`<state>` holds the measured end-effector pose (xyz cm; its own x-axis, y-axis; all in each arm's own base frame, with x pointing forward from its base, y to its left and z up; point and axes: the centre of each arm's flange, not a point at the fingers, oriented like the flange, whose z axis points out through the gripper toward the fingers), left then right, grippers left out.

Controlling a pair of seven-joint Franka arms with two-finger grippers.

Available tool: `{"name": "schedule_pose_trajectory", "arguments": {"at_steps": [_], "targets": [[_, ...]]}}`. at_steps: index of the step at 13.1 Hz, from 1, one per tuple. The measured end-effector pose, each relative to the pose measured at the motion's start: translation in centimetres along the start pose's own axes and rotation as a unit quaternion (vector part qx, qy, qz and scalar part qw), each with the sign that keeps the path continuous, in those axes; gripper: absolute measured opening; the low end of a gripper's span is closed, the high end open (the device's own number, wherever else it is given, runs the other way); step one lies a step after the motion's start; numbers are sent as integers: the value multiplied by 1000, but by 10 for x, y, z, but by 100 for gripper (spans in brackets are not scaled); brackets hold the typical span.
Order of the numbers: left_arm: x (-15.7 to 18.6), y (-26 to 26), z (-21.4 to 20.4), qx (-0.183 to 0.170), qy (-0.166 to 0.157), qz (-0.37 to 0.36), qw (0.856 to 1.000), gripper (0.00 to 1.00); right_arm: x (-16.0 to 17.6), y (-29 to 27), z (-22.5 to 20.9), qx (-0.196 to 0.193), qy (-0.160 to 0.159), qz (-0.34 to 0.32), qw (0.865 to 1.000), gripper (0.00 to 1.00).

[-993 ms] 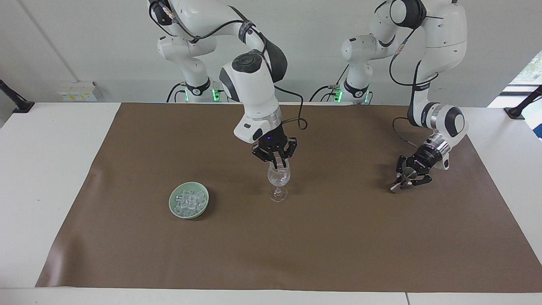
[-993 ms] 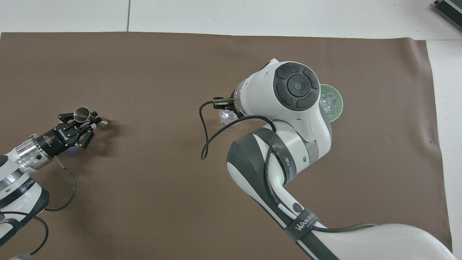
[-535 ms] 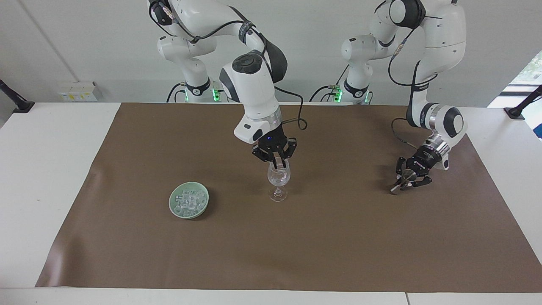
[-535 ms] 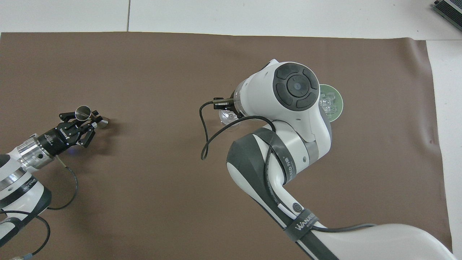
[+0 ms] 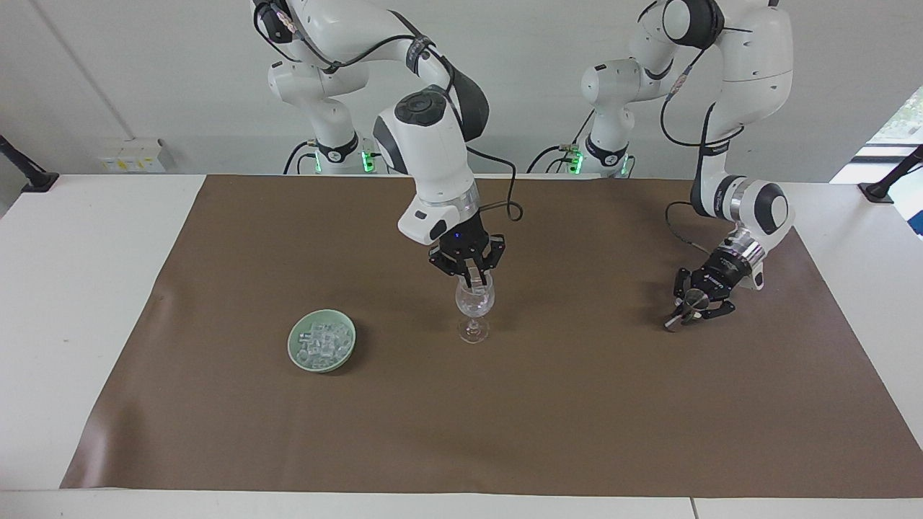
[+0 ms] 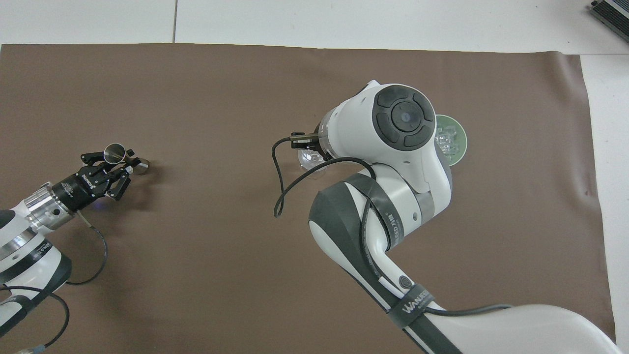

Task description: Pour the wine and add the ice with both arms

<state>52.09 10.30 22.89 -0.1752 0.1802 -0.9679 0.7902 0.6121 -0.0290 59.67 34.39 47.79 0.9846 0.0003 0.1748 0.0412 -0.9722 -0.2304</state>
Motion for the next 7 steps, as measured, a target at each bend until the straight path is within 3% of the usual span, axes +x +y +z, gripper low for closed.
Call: {"name": "schedule_pose_trajectory", "arguments": {"at_steps": [1, 5, 7], "targets": [[0, 0, 0, 0, 0, 0, 1000, 35, 0, 0, 0, 0, 0, 0, 1000, 24], [0, 0, 0, 0, 0, 1, 1000, 40, 0, 0, 0, 0, 0, 0, 1000, 24], [-1, 1, 0, 2, 1, 6, 1000, 61, 0, 0, 0, 0, 0, 0, 1000, 24]]}}
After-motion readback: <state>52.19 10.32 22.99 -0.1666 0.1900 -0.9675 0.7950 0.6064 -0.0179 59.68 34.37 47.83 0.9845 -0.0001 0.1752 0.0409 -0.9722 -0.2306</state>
